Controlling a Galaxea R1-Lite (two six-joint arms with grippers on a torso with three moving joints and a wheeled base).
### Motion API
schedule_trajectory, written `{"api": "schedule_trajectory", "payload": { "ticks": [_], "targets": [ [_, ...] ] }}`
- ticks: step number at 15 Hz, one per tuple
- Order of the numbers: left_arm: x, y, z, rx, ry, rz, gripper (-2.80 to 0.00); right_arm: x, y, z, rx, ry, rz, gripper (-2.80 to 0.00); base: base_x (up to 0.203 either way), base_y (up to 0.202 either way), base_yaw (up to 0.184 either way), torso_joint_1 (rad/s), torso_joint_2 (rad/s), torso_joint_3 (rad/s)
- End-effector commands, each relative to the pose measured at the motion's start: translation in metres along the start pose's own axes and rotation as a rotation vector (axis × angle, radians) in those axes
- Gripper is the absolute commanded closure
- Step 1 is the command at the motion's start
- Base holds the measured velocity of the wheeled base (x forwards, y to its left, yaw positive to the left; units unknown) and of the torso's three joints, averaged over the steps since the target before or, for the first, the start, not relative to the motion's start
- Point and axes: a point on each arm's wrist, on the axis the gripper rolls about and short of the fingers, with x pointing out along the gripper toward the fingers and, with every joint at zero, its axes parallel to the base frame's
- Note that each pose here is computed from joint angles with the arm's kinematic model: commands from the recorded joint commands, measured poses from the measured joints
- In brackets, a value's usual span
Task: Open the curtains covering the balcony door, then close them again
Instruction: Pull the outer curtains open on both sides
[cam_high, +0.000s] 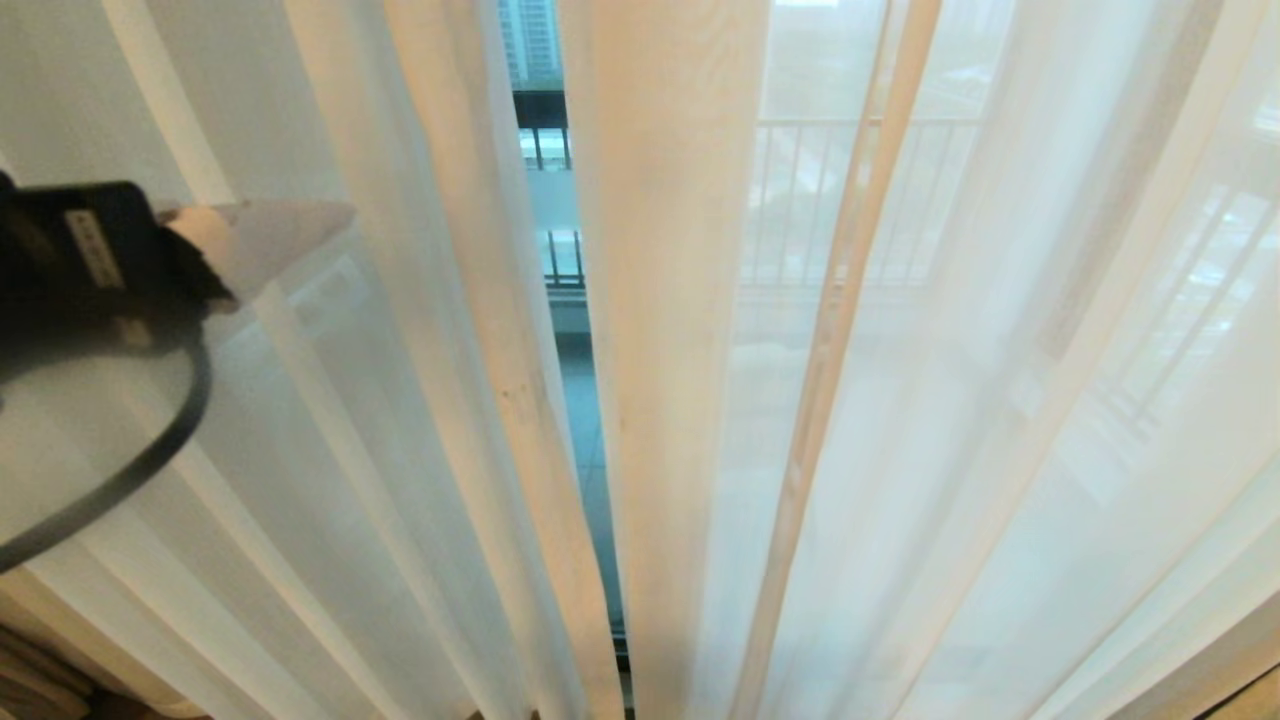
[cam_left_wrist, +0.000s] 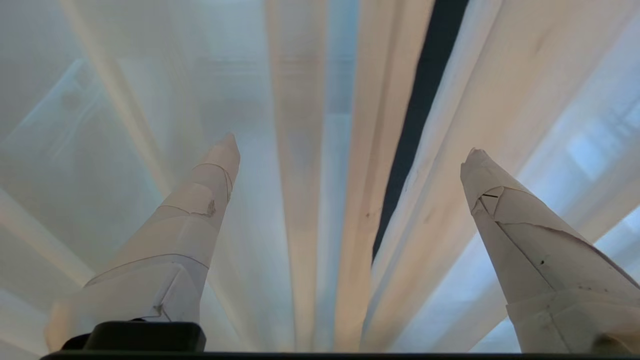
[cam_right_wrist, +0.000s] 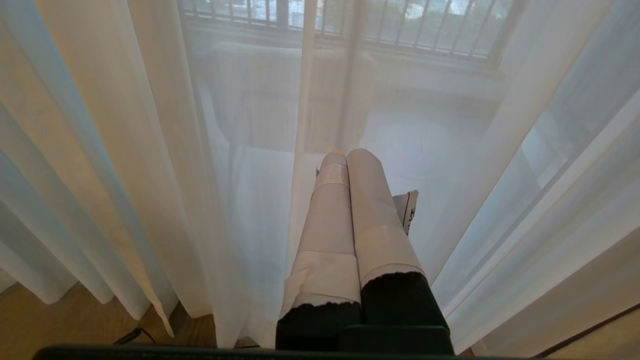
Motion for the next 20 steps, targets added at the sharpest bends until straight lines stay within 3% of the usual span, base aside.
{"api": "schedule_trajectory", "payload": {
  "ticks": [1, 5, 6, 11, 14, 20],
  "targets": [
    [-0.025, 0.029, -0.002, -0.041, -0.053, -0.023, -2.8, 0.0, 0.0, 0.0, 0.0, 0.001, 0.001, 0.0, 0.0, 0.0, 0.0, 0.0, 0.0, 0.0],
    [-0.058, 0.066, -0.036, -0.041, -0.078, -0.046, -2.8, 0.0, 0.0, 0.0, 0.0, 0.001, 0.001, 0.0, 0.0, 0.0, 0.0, 0.0, 0.0, 0.0],
    [-0.068, 0.071, -0.047, -0.038, -0.08, -0.054, 0.0, 0.0, 0.0, 0.0, 0.0, 0.001, 0.001, 0.0, 0.0, 0.0, 0.0, 0.0, 0.0, 0.0],
    [-0.088, 0.083, -0.088, 0.004, -0.057, 0.055, 0.0, 0.0, 0.0, 0.0, 0.0, 0.001, 0.001, 0.0, 0.0, 0.0, 0.0, 0.0, 0.0, 0.0],
    [-0.101, 0.085, -0.11, 0.007, -0.046, 0.036, 0.0, 0.0, 0.0, 0.0, 0.0, 0.001, 0.001, 0.0, 0.0, 0.0, 0.0, 0.0, 0.0, 0.0],
    [-0.123, 0.088, -0.155, 0.008, -0.045, 0.073, 0.0, 0.0, 0.0, 0.0, 0.0, 0.001, 0.001, 0.0, 0.0, 0.0, 0.0, 0.0, 0.0, 0.0]
  ]
}}
